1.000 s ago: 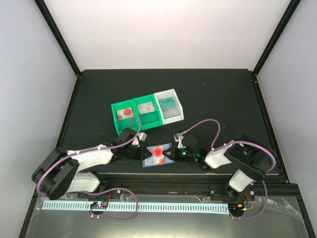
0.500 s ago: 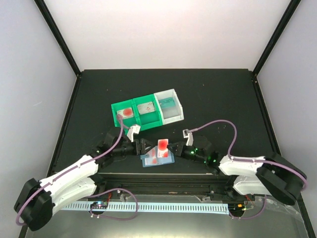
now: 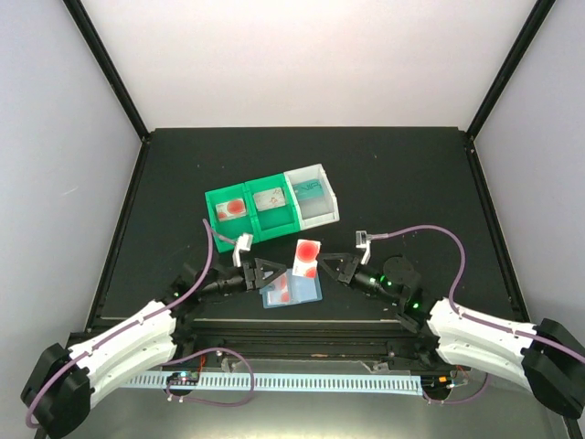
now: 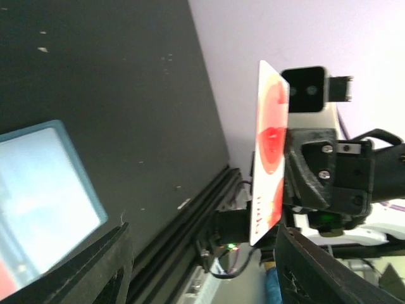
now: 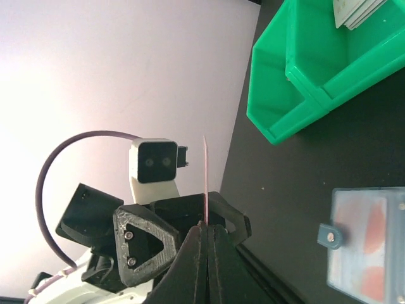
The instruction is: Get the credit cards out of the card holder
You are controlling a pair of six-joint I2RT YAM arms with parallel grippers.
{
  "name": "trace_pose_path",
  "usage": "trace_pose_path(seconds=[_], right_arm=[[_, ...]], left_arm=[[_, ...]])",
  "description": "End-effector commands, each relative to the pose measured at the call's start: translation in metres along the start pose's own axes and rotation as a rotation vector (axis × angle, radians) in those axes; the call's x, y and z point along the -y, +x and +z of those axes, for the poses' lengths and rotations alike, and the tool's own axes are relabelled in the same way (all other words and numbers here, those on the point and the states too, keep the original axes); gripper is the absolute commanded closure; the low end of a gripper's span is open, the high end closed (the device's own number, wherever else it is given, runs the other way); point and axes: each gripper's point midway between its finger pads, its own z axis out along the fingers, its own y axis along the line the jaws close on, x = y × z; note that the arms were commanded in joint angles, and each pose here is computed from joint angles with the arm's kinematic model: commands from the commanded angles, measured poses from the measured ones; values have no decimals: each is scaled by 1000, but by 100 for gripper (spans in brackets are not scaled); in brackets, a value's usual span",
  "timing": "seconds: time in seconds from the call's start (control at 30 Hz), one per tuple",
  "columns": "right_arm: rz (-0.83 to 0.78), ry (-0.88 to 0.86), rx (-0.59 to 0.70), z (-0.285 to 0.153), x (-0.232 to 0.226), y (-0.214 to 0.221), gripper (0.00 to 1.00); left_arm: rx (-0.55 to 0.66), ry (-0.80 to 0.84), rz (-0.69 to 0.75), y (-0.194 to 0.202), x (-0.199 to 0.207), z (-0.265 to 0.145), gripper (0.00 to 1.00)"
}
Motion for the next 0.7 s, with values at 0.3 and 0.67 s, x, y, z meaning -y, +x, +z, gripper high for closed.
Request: trace_pose_path(seconds=[0.3, 0.67], right_arm=[[53, -94, 14, 9, -27, 1, 99], [-8, -79, -38, 6, -20, 12, 99]], left_arm=[[-15, 192, -10, 1, 45, 9, 48], [-5, 206, 16, 1, 48, 7, 99]])
